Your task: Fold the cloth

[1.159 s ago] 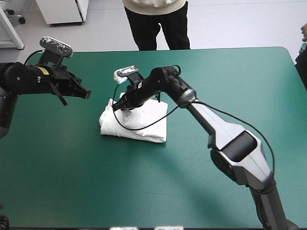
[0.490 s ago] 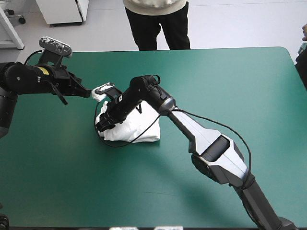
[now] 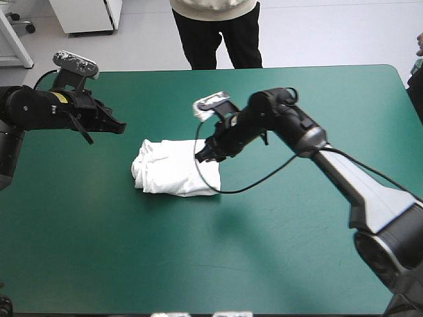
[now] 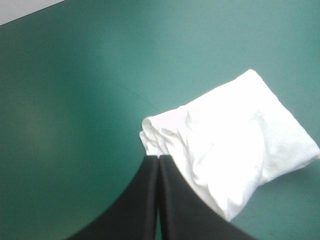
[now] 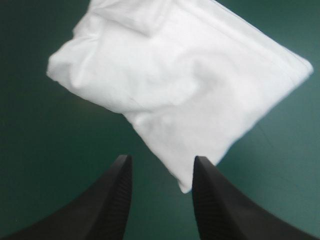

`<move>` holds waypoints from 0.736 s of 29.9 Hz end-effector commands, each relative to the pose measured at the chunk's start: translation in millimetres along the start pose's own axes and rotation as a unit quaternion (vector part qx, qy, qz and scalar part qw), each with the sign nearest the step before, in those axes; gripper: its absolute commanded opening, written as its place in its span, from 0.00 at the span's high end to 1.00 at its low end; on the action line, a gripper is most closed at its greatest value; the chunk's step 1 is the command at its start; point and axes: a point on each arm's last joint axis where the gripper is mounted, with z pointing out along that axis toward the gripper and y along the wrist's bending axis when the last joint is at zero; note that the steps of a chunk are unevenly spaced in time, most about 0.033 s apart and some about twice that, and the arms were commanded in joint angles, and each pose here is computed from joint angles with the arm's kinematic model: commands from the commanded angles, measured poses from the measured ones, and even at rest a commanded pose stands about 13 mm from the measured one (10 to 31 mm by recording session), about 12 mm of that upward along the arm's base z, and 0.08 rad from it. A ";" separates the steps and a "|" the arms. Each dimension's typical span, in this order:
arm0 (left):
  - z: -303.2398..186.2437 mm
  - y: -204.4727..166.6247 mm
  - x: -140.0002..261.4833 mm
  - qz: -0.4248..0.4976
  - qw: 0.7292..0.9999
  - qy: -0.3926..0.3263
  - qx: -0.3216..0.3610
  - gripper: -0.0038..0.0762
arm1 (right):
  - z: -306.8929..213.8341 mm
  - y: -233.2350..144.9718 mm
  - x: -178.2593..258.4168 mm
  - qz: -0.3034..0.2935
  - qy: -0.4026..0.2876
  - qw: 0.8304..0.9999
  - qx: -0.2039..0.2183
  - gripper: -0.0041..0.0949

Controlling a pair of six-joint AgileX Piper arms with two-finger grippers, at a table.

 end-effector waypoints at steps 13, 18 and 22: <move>-20.2 -2.0 -7.8 -0.012 0.999 -0.052 -0.006 0.96 | 40.5 -82.1 52.5 0.163 -0.110 0.976 -0.088 0.48; -20.2 -2.2 -7.8 -0.014 0.999 -0.052 -0.004 0.96 | 79.1 -91.4 55.0 0.192 -0.093 0.966 -0.146 0.48; -20.2 -2.2 -7.8 -0.015 0.999 -0.052 -0.004 0.96 | 95.2 -93.0 51.2 0.204 -0.097 0.957 -0.184 0.48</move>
